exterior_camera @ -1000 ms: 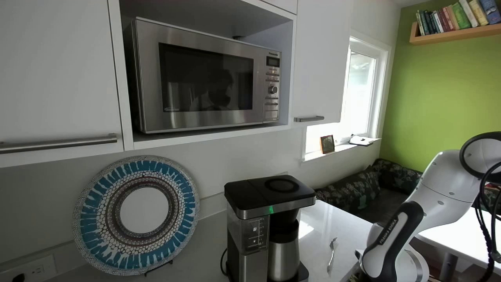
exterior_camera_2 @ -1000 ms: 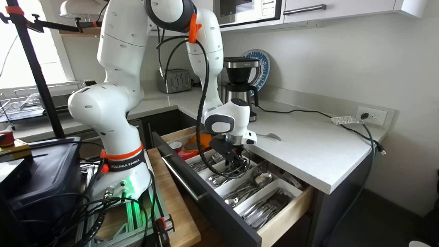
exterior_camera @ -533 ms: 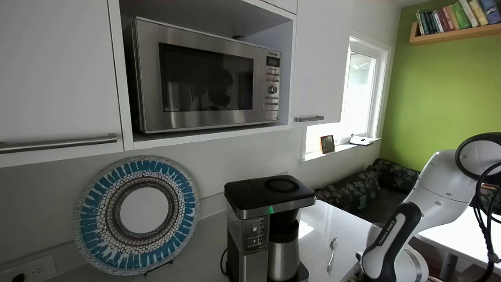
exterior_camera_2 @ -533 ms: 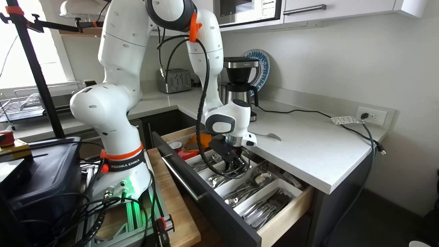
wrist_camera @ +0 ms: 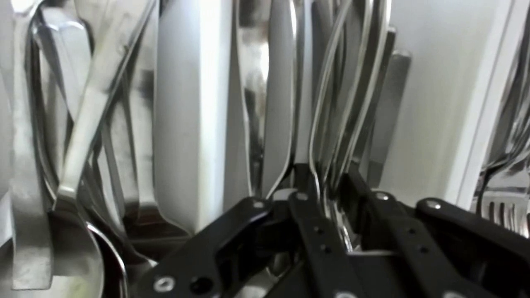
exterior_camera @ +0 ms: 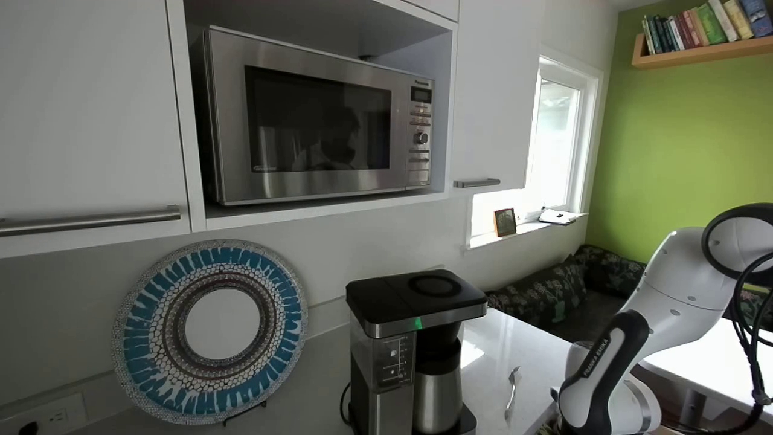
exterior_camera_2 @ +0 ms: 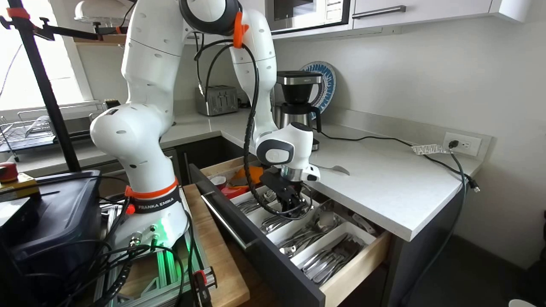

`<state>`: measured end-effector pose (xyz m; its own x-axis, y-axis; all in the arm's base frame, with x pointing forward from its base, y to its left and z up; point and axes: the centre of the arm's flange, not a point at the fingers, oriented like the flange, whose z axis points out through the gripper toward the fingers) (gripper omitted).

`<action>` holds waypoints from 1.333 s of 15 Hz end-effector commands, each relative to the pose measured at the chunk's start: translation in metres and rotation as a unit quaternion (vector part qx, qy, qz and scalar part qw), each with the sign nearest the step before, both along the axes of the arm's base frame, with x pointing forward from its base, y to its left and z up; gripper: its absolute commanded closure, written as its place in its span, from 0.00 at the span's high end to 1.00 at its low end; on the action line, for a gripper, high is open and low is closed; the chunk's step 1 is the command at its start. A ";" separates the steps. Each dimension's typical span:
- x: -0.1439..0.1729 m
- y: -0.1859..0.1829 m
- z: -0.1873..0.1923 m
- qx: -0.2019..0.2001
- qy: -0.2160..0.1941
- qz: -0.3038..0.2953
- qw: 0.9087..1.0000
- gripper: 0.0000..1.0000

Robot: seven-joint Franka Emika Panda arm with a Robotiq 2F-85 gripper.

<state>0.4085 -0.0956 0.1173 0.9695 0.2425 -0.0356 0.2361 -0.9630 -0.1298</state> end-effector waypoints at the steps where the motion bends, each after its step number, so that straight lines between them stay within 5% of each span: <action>1: 0.000 -0.002 0.002 -0.009 0.011 -0.002 1.000 0.51; 3: 0.000 0.002 0.001 -0.009 0.013 0.000 1.000 0.67; 4: 0.001 0.004 0.000 -0.008 0.015 0.002 1.000 0.68; 5: 0.000 0.006 -0.001 -0.007 0.015 0.003 1.000 0.60; 6: 0.000 0.008 0.000 -0.007 0.015 0.002 1.000 0.41; 8: 0.000 0.006 0.002 -0.008 0.011 0.001 1.000 0.42; 10: 0.002 0.001 0.008 -0.012 0.004 -0.005 1.000 0.24; 12: 0.004 -0.003 0.015 -0.014 -0.010 -0.010 1.000 0.19; 13: 0.005 -0.003 0.019 -0.015 -0.016 -0.010 1.000 0.27; 14: 0.006 -0.003 0.021 -0.017 -0.022 -0.010 1.000 0.47; 18: 0.010 -0.007 0.030 -0.026 -0.033 -0.012 0.999 0.67; 20: 0.010 -0.008 0.030 -0.024 -0.035 -0.012 0.999 0.62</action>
<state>0.4234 -0.1013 0.1443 0.9749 0.2226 0.0096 0.2227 -0.9721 -0.0732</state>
